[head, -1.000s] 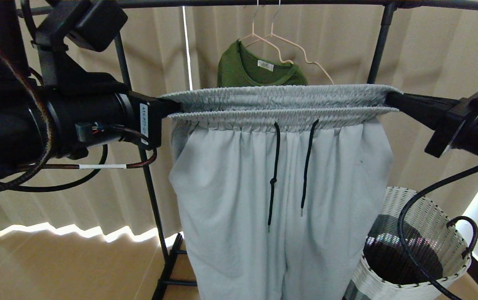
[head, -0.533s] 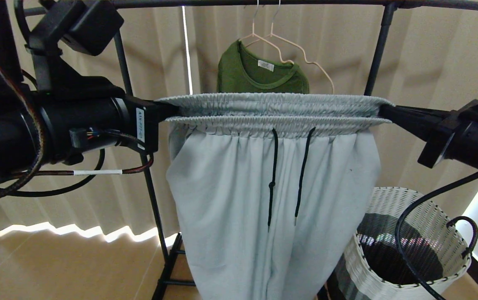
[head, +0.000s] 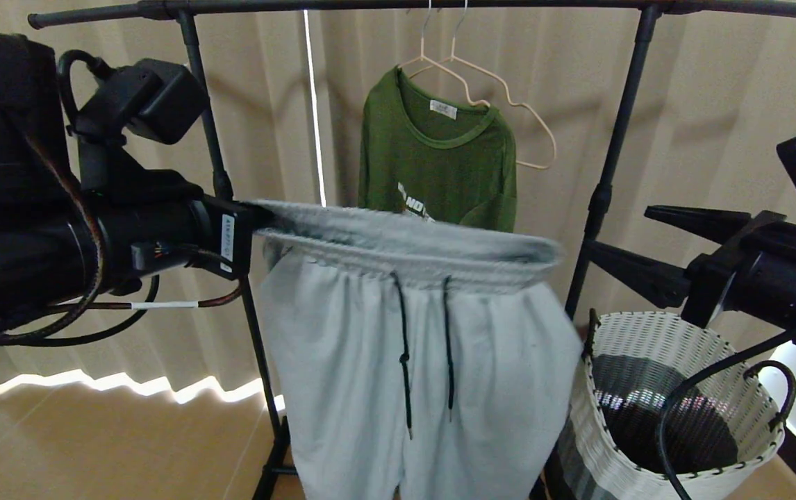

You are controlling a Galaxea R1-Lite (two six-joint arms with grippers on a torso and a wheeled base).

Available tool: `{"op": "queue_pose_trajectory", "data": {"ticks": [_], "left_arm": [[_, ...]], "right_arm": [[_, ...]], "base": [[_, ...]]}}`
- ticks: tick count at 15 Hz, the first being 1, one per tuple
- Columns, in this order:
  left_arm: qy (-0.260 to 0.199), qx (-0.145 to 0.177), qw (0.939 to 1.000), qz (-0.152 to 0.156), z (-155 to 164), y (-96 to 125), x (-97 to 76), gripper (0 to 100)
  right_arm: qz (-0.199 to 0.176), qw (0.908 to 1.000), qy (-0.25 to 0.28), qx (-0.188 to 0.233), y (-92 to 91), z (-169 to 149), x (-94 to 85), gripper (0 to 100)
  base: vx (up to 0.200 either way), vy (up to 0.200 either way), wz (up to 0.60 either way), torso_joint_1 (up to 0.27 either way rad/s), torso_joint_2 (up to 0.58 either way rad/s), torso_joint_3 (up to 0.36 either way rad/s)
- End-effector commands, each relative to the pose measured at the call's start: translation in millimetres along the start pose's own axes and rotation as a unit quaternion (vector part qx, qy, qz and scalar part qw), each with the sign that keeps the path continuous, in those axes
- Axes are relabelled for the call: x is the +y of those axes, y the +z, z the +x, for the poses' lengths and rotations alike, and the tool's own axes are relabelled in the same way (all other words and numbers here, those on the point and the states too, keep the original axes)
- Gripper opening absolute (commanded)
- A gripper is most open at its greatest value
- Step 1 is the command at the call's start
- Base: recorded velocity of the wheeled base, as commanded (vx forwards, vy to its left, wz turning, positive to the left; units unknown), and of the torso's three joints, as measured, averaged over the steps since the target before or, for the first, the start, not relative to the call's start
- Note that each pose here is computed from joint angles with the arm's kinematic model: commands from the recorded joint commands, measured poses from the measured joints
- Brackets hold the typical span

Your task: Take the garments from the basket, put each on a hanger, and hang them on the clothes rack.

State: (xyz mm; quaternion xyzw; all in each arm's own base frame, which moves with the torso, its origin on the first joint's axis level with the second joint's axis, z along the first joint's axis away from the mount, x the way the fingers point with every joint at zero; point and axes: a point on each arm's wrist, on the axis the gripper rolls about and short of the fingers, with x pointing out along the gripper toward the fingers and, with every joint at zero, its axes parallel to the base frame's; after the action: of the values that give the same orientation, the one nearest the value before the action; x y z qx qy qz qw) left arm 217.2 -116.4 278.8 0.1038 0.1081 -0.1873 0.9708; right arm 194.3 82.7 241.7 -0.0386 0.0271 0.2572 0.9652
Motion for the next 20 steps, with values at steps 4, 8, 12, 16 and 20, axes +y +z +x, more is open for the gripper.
{"op": "queue_pose_trajectory", "data": {"ticks": [4,8,12,16,20], "left_arm": [[0.019,0.027,0.9995,-0.001,6.9,-13.6,7.8,0],[0.032,0.024,0.9992,-0.002,-4.1,-16.3,14.2,0],[0.055,0.011,0.9984,-0.007,-29.1,-20.5,25.3,0],[0.067,0.002,0.9977,-0.01,-59.1,-33.0,29.0,0],[0.099,-0.004,0.9949,-0.019,-73.0,-36.5,39.6,0]], "right_arm": [[-0.003,0.9997,0.021,-0.009,-2.8,0.2,7.5,100],[-0.03,0.9993,-0.006,0.019,-17.6,-3.4,1.8,100],[-0.063,0.992,-0.105,0.032,-25.7,-14.2,-29.0,100],[-0.083,0.9846,-0.153,0.015,-40.0,-21.2,-44.9,100],[-0.084,0.983,-0.163,0.016,-60.7,-20.6,-47.3,100]], "base": [[0.0,0.0,0.0,0.0,0.0,0.0],[0.0,0.0,0.0,0.0,0.0,0.0],[0.0,0.0,0.0,0.0,0.0,0.0],[0.0,0.0,0.0,0.0,0.0,0.0],[0.0,0.0,0.0,0.0,0.0,0.0]]}}
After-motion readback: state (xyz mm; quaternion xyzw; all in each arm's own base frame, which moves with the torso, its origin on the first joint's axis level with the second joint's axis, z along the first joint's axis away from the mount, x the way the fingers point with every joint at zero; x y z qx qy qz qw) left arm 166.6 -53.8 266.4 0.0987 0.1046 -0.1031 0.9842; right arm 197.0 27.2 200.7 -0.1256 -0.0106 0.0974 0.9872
